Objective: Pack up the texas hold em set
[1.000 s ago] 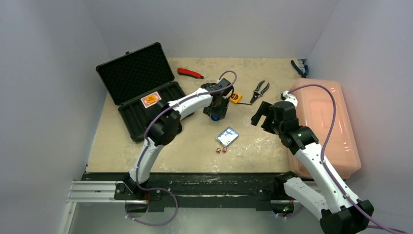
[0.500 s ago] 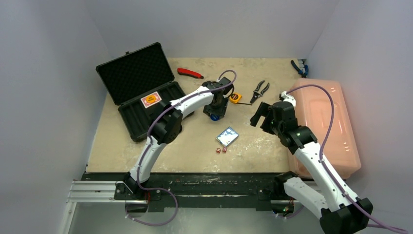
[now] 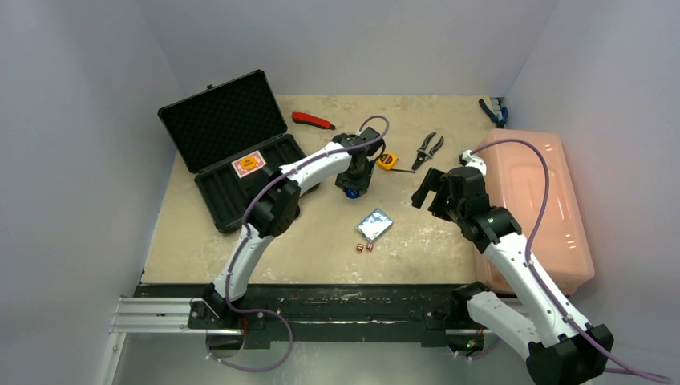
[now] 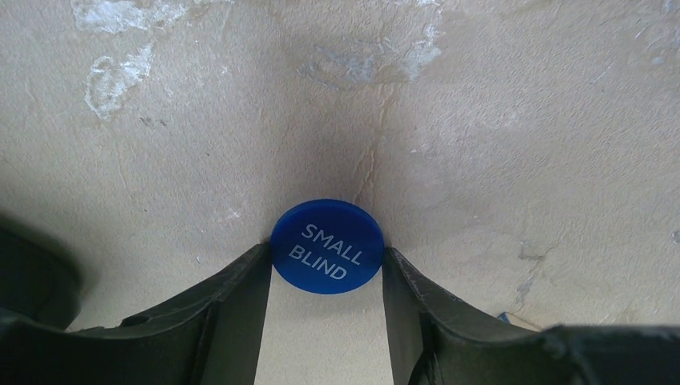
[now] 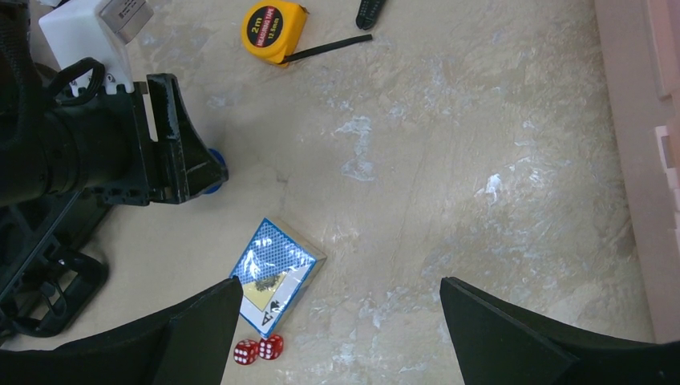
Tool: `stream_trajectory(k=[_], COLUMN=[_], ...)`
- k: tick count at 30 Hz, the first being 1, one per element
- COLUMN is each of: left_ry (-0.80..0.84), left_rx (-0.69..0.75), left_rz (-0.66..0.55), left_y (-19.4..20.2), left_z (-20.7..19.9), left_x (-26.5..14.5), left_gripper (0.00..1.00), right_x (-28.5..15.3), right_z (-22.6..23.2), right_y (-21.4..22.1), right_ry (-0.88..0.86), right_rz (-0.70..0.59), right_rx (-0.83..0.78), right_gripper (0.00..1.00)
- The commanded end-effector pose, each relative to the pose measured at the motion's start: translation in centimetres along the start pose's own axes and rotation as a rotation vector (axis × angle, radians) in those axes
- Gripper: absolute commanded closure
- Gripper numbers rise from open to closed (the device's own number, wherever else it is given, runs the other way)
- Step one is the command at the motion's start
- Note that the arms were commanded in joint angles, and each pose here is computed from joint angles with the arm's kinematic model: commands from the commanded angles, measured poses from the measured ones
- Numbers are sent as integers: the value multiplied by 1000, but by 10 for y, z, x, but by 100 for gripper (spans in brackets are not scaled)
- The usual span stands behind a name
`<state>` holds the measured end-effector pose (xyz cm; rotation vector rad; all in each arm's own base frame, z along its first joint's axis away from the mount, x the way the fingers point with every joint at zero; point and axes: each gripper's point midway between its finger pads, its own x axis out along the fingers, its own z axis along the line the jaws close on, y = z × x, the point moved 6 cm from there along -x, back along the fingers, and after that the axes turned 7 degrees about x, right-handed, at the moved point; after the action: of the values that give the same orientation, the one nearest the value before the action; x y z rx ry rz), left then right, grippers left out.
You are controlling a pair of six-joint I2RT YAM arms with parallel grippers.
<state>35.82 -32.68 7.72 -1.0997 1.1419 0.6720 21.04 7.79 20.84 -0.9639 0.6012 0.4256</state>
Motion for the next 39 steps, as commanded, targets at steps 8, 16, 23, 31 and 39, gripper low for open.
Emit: stream_trajectory(k=[8,16,23,31,39], left_ry=[51,87,97,98,102], left_rx=[-6,-2,5,4,-3], left_rz=[-31,-79,-83,-95,-119], left_y=[9,11,17,22,25], left_z=[-6,-8,-8,-5,-2], left_x=[-10,-37,-47,-57,-75], left_gripper=[59,61,61,62,62], right_x=[1,2,4,4,4], right_z=[4,3,2,2,2], right_y=[-2,-2,-1,-1,0], right_ry=[-23,-16,-9,-9,-7], right_rz=[-14,-15,-11,-11,-9], right_rx=[-10,-7,-7,-6,-6], right_gripper=[1,1,1,1,1])
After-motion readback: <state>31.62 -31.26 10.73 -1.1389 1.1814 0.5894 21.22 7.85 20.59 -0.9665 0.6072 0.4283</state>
